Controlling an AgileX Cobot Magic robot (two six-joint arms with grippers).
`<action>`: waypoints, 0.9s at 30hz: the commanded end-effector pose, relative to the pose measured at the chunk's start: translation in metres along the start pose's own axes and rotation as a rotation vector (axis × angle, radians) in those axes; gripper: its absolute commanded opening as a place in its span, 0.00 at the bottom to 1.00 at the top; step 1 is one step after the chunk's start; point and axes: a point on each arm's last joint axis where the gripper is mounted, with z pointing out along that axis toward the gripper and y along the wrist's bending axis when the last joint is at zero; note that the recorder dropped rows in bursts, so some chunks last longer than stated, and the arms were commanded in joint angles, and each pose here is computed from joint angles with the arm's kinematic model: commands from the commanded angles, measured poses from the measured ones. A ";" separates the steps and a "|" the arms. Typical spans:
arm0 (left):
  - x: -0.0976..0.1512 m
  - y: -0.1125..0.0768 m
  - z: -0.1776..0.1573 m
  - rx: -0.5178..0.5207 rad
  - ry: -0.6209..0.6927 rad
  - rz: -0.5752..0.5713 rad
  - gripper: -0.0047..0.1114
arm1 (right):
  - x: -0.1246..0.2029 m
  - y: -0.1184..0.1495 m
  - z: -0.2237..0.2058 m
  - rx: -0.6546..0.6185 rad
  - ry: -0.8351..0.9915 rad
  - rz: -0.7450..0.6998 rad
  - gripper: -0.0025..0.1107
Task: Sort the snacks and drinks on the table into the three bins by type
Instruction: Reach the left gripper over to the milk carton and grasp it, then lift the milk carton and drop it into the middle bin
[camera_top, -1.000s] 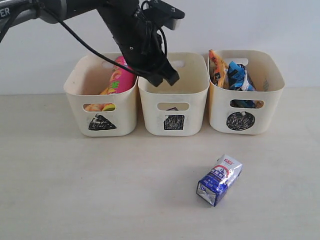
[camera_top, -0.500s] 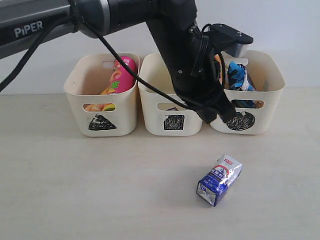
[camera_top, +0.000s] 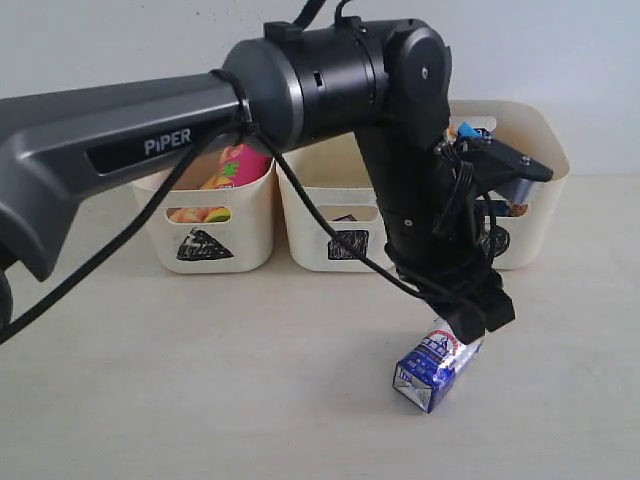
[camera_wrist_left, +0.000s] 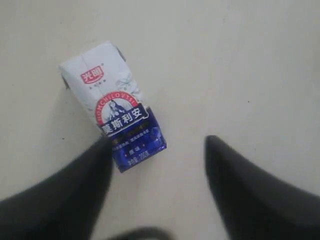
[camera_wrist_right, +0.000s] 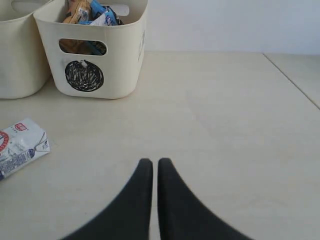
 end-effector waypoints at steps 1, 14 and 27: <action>0.002 -0.001 0.012 0.023 0.023 0.000 0.93 | 0.000 0.000 0.000 0.000 -0.012 0.000 0.03; 0.010 0.022 0.083 -0.082 0.072 -0.141 0.92 | 0.000 0.000 0.000 0.000 -0.012 0.000 0.03; 0.003 0.027 0.075 -0.154 0.001 -0.112 0.07 | 0.000 0.000 0.000 0.000 -0.012 0.000 0.03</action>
